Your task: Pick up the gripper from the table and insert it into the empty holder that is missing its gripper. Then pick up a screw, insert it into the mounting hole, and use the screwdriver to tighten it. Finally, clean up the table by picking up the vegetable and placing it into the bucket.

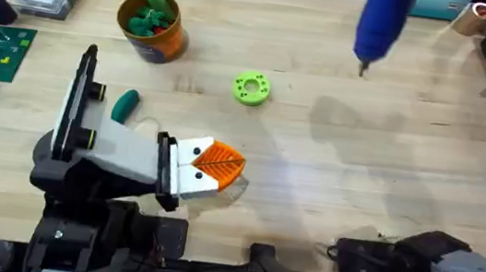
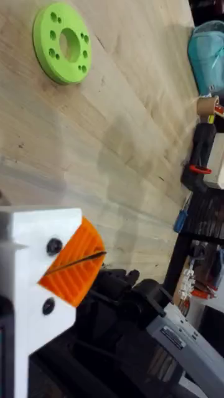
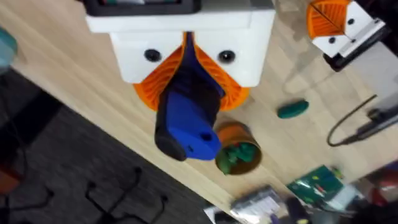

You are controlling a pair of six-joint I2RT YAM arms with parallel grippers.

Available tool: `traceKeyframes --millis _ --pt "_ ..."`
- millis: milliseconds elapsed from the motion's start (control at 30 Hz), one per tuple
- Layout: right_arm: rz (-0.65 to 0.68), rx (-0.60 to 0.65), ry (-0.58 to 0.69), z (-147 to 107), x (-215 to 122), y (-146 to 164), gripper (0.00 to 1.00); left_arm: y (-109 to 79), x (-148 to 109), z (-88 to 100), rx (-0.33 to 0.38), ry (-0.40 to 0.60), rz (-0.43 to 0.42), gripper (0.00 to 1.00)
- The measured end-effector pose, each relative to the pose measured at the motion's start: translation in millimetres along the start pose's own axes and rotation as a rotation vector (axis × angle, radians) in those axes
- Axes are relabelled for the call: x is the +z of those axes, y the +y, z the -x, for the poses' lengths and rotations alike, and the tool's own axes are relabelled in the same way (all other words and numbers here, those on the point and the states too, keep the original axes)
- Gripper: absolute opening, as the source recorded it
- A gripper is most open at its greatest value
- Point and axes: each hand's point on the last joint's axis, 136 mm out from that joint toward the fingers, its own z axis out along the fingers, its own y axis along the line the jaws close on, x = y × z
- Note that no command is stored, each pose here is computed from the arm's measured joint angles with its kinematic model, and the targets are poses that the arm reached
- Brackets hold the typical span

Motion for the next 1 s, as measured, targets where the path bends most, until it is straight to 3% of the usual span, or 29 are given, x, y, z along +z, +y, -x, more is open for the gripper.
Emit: traceKeyframes --millis 400,733,1000 --pt "0.184 -0.066 -0.293 76.1 -0.5 59.7 0.028 0.0 0.0 0.0 0.0 0.0 0.0 0.005" --pt "0.376 -0.074 -0.332 86.7 27.7 111.6 0.028 0.1 0.0 0.0 0.0 0.0 0.001 0.005" --pt "0.524 -0.105 -0.379 94.8 18.5 145.8 0.028 0.1 0.0 0.0 0.0 0.0 0.0 0.005"
